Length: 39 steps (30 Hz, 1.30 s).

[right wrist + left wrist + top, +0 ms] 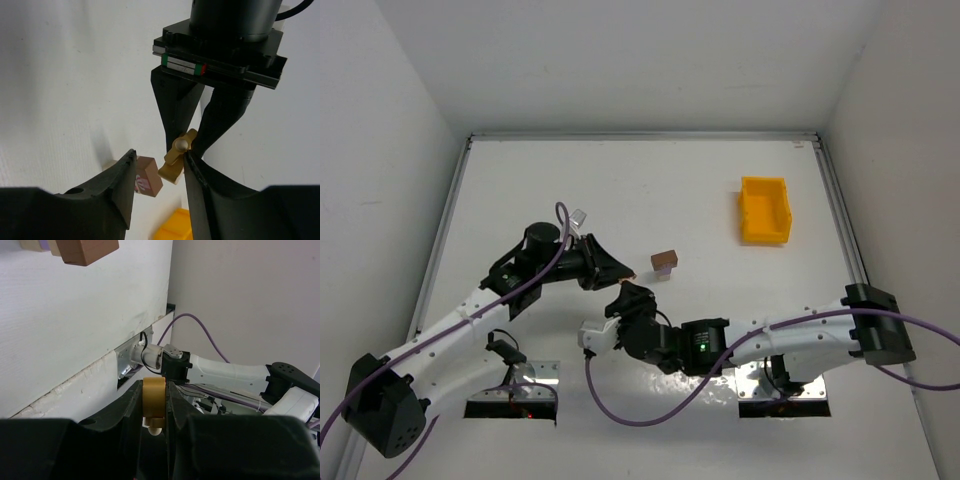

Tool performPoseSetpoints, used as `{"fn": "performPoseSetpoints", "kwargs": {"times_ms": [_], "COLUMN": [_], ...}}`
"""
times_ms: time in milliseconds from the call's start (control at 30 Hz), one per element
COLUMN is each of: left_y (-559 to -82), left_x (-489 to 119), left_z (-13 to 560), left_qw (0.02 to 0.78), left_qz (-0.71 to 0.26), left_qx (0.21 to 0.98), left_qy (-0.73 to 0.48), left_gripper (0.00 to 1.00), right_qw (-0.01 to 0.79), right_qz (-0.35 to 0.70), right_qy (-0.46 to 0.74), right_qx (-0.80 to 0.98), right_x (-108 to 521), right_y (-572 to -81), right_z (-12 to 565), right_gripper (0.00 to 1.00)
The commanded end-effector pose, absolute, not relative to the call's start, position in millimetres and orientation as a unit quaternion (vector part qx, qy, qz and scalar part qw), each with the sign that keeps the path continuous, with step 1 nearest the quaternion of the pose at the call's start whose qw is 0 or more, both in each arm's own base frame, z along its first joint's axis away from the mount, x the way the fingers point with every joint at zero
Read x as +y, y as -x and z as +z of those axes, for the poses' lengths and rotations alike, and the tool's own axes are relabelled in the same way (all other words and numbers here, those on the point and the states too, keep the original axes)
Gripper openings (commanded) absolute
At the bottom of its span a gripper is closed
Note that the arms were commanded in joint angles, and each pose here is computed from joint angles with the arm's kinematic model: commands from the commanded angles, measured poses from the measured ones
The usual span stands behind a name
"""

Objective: Build the wood block tower

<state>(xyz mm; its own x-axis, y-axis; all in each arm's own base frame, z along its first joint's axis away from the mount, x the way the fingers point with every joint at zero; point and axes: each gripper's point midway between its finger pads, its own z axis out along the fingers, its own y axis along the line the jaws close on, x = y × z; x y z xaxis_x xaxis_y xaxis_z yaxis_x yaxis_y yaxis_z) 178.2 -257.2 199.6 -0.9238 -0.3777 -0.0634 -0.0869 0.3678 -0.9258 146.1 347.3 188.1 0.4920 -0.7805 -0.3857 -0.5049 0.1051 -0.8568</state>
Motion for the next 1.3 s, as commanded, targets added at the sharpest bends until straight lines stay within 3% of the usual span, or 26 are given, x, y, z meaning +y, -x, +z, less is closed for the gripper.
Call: {"fn": "performPoseSetpoints", "kwargs": {"times_ms": [0, 367, 433, 500, 567, 600, 667, 967, 1267], "left_y": [-178.1, -177.5, -178.1, -181.8, -185.1, -186.8, -193.2, -194.0, -183.4], "left_x": [-258.7, -259.7, -260.2, -258.0, -256.2, -256.2, -254.4, -256.7, -255.2], "left_z": [210.3, 213.1, 214.5, 210.9, 210.4, 212.3, 216.1, 266.3, 276.5], "left_qw": [0.14, 0.144, 0.145, 0.147, 0.149, 0.152, 0.158, 0.191, 0.197], "left_qz": [-0.563, -0.57, -0.572, -0.568, -0.569, -0.573, -0.572, -0.611, -0.621], "left_qx": [0.804, 0.8, 0.799, 0.801, 0.799, 0.797, 0.796, 0.762, 0.755], "left_qy": [0.132, 0.121, 0.118, 0.12, 0.121, 0.119, 0.117, 0.093, 0.074], "left_gripper": [0.0, 0.0, 0.0, 0.0, 0.0, 0.0, 0.0, 0.0, 0.0], "right_qw": [0.596, 0.602, 0.601, 0.607, 0.604, 0.604, 0.603, 0.542, 0.554], "right_qz": [-0.12, -0.177, -0.179, -0.154, -0.121, -0.104, -0.069, -0.082, -0.116], "right_qy": [0.634, 0.62, 0.616, 0.609, 0.608, 0.609, 0.612, 0.635, 0.63], "right_qx": [0.479, 0.471, 0.476, 0.487, 0.501, 0.503, 0.508, 0.544, 0.532], "right_x": [358.2, 355.0, 352.8, 352.9, 351.4, 347.1, 346.9, 321.9, 329.4], "right_y": [-140.1, -156.9, -160.6, -158.3, -153.2, -150.2, -144.0, -156.6, -168.6], "right_z": [215.6, 212.2, 211.7, 214.0, 212.2, 217.8, 220.8, 220.8, 235.5], "right_gripper": [0.4, 0.04, 0.04, 0.14, 0.35, 0.53, 0.6, 0.6, 0.58]}}
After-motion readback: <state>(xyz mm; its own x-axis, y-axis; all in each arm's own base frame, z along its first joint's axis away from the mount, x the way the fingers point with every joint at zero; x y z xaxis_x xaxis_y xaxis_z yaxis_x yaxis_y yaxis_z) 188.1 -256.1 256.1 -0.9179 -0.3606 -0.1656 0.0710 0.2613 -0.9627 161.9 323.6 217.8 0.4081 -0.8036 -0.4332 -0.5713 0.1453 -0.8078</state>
